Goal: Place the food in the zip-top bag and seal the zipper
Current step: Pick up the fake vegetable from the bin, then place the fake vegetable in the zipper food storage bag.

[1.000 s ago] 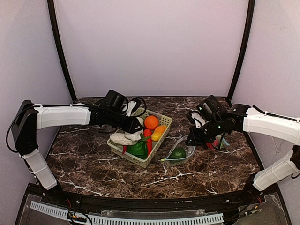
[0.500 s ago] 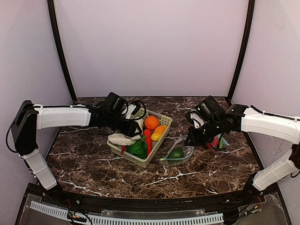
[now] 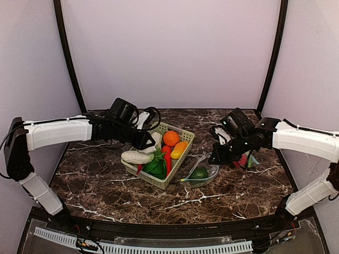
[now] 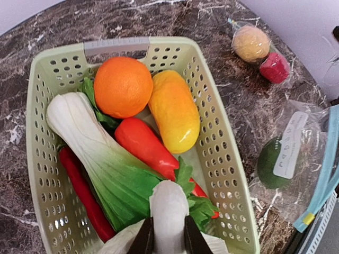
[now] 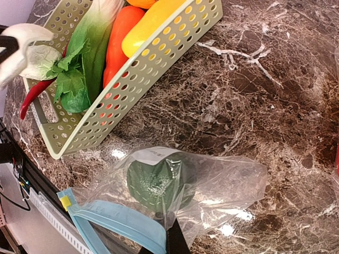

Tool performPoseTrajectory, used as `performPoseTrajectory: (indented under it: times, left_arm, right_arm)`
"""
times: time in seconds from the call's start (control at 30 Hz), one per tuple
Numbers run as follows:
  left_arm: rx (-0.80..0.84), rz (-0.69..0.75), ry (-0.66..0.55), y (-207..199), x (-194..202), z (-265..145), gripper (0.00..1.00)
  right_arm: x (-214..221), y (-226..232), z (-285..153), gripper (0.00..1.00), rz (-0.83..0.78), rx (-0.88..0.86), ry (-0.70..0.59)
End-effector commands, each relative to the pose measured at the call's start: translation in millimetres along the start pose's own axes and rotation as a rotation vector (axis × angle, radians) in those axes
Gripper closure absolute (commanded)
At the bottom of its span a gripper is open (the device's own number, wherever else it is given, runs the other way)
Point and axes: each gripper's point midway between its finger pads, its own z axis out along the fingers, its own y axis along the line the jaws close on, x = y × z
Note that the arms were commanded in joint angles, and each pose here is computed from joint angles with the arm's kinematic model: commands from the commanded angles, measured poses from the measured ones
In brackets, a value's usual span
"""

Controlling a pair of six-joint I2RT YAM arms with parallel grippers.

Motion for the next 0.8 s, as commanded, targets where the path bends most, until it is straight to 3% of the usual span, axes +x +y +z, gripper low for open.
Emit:
performPoseTrajectory:
  times: [0.0, 0.13, 0.27, 0.53, 0.77]
  left_arm:
    - [0.050, 0.053, -0.138, -26, -40, -61, 0.87]
    - [0.097, 0.069, -0.201, -52, -56, -90, 0.87]
    - [0.193, 0.102, -0.198, -103, -56, -96, 0.87]
    - [0.330, 0.110, -0.136, -181, -37, -68, 0.89]
    - [0.399, 0.080, -0.108, -213, -29, -42, 0.89]
  right_arm:
    - [-15, 12, -14, 1.00, -0.011, -0.034, -0.056]
    - [-17, 15, -14, 1.00, -0.018, -0.035, -0.061]
    - [-19, 20, -14, 1.00, -0.025, -0.041, -0.065]
    - [-20, 32, -13, 1.00, -0.037, -0.059, -0.071]
    - [-19, 37, -11, 1.00, -0.042, -0.068, -0.070]
